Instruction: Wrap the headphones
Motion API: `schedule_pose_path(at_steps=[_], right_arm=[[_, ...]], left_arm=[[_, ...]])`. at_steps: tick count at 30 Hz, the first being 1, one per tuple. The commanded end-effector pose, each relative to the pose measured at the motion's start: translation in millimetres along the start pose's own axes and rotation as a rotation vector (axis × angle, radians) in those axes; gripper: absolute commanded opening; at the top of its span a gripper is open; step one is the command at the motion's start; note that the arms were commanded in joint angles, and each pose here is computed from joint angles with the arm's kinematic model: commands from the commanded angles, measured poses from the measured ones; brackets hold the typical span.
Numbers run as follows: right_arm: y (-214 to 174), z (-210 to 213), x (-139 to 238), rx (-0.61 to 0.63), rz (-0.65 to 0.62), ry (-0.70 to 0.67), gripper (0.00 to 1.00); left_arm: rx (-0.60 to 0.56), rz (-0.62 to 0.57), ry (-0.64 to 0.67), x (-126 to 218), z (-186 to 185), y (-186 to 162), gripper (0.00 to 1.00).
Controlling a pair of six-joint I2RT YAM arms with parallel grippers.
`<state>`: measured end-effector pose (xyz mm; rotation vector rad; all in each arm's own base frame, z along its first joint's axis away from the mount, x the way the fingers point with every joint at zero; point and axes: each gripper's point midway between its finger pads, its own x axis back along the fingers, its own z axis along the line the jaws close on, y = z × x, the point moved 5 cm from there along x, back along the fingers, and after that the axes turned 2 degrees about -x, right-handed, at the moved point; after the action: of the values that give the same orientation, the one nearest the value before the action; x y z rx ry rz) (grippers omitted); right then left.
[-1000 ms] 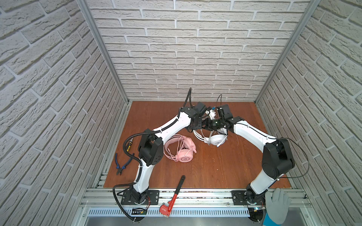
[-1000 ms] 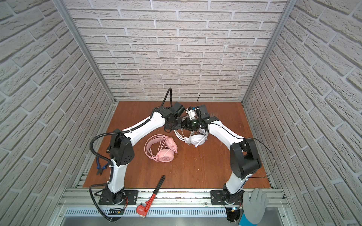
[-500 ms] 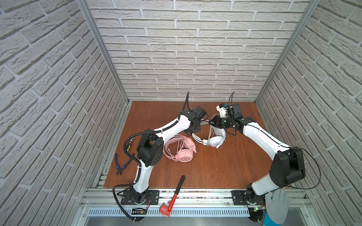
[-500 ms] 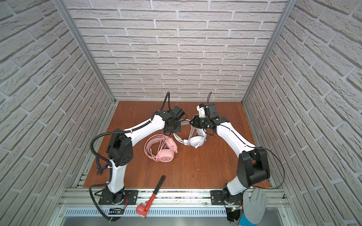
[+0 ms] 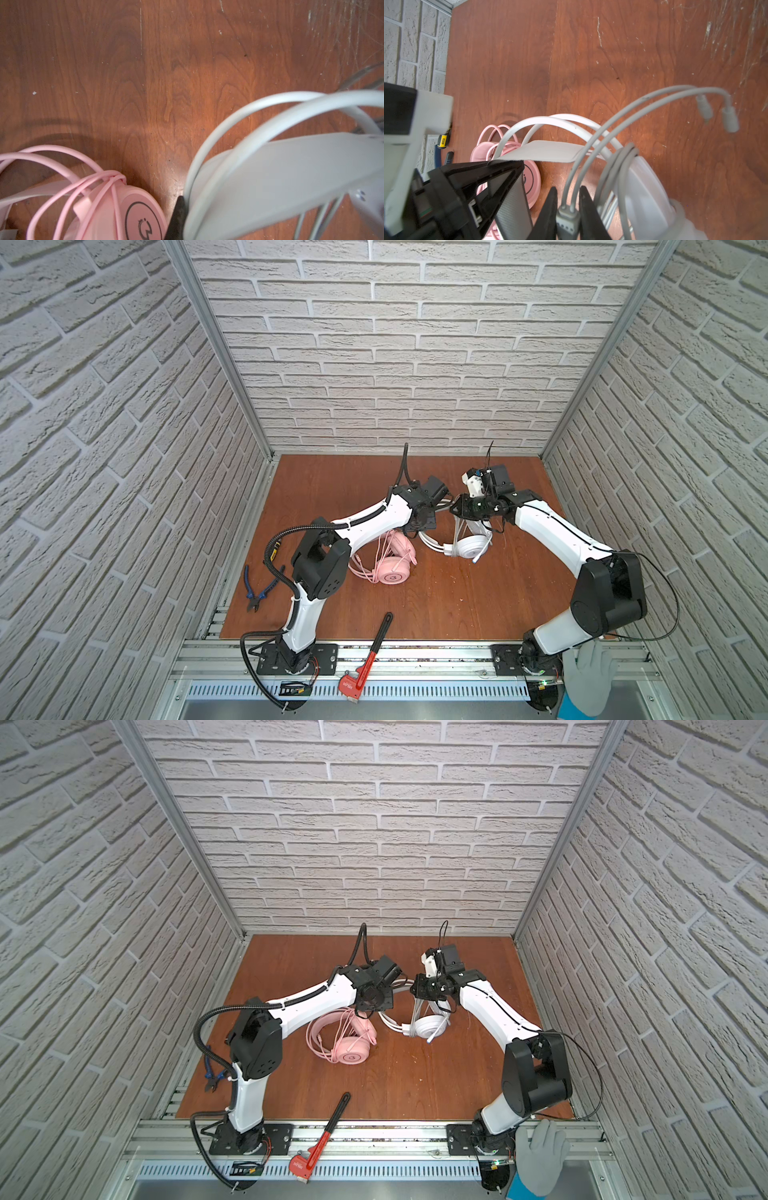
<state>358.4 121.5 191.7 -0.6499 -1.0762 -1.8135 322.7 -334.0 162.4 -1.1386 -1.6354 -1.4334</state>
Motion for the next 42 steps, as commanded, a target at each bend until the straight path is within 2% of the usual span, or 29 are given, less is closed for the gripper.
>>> schedule_pose_path(at_steps=[1, 7, 13, 24, 31, 37, 42], right_arm=[[1, -5, 6, 0.022, -0.022, -0.016, 0.26], [6, 0, 31, 0.051, -0.075, -0.022, 0.40], [2, -11, 46, 0.046, -0.098, -0.054, 0.48], [-2, -31, 85, 0.061, -0.223, -0.168, 0.53], [-3, -34, 91, 0.077, -0.249, -0.183, 0.53], [-4, -35, 92, 0.075, -0.258, -0.188, 0.53], [1, -31, 97, 0.080, -0.272, -0.177, 0.53]], left_arm=[[0.059, -0.068, -0.069, 20, -9, 12, 0.00], [0.097, -0.076, -0.065, 15, -9, 9, 0.00], [0.110, -0.065, -0.060, 1, -12, 2, 0.00], [0.125, -0.072, -0.083, -41, -20, -23, 0.00], [0.106, -0.011, -0.046, -67, -20, -39, 0.01], [0.091, 0.019, -0.021, -71, -20, -43, 0.05], [0.079, -0.004, -0.048, -53, -25, -32, 0.05]])
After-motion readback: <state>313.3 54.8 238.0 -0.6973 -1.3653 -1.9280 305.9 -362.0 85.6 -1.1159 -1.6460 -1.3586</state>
